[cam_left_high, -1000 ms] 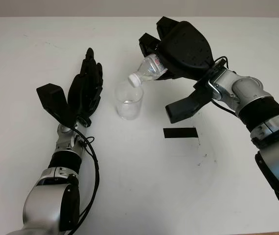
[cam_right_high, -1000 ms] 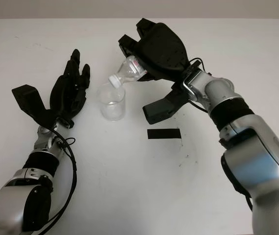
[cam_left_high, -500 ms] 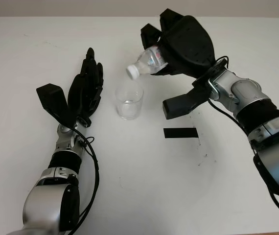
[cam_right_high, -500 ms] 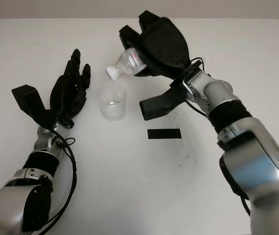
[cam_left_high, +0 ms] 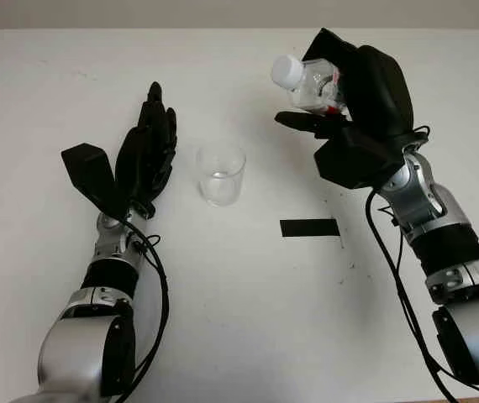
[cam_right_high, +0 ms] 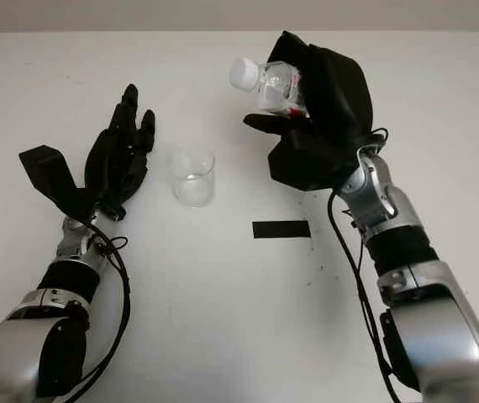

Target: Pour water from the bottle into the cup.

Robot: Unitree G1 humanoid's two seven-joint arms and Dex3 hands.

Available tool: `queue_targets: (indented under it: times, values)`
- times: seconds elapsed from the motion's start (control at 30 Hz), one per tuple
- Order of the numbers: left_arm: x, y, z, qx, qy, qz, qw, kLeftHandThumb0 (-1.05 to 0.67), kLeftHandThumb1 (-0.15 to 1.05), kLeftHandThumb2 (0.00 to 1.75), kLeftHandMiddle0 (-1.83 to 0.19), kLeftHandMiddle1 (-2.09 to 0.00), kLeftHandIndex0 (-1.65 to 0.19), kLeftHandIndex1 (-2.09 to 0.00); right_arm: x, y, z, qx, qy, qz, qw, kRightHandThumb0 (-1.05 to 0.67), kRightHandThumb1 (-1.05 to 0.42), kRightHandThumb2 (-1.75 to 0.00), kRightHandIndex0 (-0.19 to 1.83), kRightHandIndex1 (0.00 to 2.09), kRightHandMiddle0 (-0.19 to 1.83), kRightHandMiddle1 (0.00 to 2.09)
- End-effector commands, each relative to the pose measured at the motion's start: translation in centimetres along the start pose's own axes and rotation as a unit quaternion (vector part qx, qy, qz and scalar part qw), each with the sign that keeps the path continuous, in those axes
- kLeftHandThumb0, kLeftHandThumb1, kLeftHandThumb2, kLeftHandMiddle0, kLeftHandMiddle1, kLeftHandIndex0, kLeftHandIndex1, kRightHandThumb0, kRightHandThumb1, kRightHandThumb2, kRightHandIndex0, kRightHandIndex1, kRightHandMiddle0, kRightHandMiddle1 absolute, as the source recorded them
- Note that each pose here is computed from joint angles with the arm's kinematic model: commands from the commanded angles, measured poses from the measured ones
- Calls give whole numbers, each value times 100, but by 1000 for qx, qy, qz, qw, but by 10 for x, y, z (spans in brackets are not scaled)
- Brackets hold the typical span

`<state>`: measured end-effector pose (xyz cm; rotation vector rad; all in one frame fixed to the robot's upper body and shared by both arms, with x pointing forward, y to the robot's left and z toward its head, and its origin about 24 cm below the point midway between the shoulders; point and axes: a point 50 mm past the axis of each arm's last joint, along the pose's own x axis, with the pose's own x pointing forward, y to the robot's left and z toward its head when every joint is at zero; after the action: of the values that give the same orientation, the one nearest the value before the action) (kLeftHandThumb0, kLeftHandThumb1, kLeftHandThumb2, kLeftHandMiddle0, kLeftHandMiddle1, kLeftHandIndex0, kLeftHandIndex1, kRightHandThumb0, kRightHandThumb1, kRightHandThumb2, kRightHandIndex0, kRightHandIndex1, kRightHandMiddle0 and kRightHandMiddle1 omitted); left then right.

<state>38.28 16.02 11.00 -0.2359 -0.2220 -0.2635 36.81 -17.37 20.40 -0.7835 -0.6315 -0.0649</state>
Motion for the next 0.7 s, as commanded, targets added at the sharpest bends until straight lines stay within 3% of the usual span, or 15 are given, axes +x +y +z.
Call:
queue_targets:
  times: [0.0, 0.2, 0.37, 0.5, 0.67]
  values:
    - [-3, 3, -3, 2, 7, 2, 1000, -83, 105, 66, 19, 0, 19, 0, -7, -3, 2, 53, 16, -9, 998, -27, -99, -30, 137, 209, 127, 209]
    - [-4, 4, -4, 2, 9, -2, 1000, -83, 105, 68, 19, 0, 19, 0, -28, -3, 7, 190, 88, -7, 978, -29, -104, -25, 126, 209, 125, 209]
    - [-4, 3, -4, 5, 11, 0, 1000, -83, 105, 67, 19, 0, 19, 0, -41, 0, 12, 361, 181, -8, 915, -29, -105, -28, 136, 209, 126, 209]
    - [-5, 4, -4, 11, 10, -5, 1000, -82, 105, 69, 19, 0, 19, 0, -48, 3, 17, 430, 224, -4, 875, -31, -105, -22, 133, 209, 97, 209]
    - [-4, 4, -3, 3, 9, -4, 1000, -83, 105, 68, 19, 0, 19, 0, -52, 7, 20, 449, 247, 5, 858, -31, -105, -17, 120, 209, 84, 209]
